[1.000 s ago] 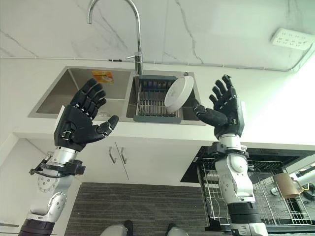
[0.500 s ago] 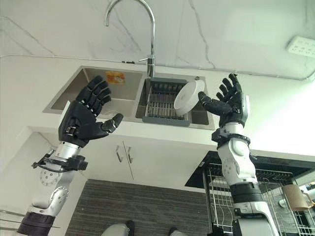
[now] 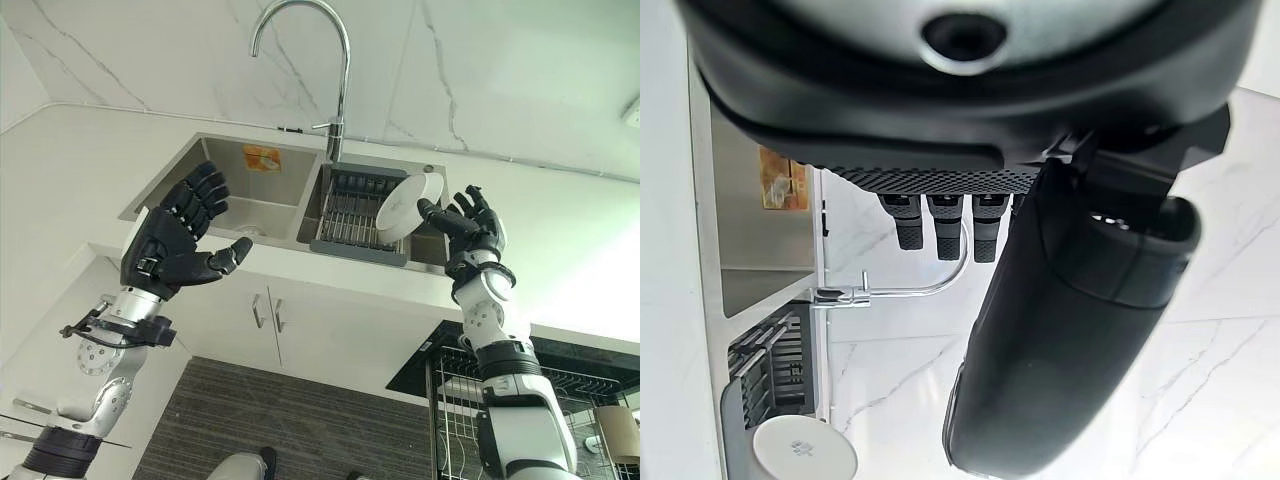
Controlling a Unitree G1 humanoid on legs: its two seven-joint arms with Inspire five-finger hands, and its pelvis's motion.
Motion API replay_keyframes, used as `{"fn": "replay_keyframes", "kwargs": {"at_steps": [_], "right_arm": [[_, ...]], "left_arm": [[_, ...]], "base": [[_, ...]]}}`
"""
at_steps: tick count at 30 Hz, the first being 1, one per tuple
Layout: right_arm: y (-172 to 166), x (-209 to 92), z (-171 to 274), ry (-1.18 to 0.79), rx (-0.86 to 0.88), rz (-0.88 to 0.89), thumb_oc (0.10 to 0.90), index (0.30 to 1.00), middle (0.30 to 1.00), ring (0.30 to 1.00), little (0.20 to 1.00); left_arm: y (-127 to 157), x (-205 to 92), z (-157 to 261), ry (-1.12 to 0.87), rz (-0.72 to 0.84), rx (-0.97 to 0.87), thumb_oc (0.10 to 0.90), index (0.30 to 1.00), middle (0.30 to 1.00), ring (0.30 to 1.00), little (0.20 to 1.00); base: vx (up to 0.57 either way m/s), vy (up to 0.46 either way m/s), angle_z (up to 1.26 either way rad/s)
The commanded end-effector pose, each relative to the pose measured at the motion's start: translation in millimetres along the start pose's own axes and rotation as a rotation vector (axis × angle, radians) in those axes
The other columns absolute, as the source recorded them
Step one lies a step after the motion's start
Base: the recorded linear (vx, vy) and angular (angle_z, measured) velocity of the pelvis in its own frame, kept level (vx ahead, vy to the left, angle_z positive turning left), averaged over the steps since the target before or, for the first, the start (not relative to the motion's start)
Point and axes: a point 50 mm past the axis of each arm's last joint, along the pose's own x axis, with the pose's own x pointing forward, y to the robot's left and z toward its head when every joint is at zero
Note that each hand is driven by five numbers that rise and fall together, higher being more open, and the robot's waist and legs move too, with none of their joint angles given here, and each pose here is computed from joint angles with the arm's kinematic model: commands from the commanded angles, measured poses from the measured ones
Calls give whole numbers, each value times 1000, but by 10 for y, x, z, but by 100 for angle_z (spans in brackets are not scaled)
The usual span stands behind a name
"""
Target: Place the dishes in the dishwasher.
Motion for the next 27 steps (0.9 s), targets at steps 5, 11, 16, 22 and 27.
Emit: {"fn": "replay_keyframes", "kwargs": {"at_steps": [5,11,16,22,27], "right_arm": [[245,108,617,-176,8,75,800,900,900,900,900],[239,155,597,-128,5,67,800,900,900,900,900],[255,183,583,-90,-16,69,800,900,900,900,900],[268,211,580,-55,-28,62,800,900,900,900,900],[237,231,579,-31,-33,43,800,900,900,900,900]], "left_arm": [[-49,225,415,-218,-45,6,800,900,900,900,900],[-58,244,397,-211,-43,6,800,900,900,900,900],[-47,241,390,-199,-37,7,800,900,900,900,900],[-39,240,376,-192,-30,14,800,900,900,900,900],[-7,225,376,-184,-21,16,800,900,900,900,900]], "base": [[0,0,0],[-2,-1,1],[-5,-4,3],[0,0,0],[13,-7,4]]}}
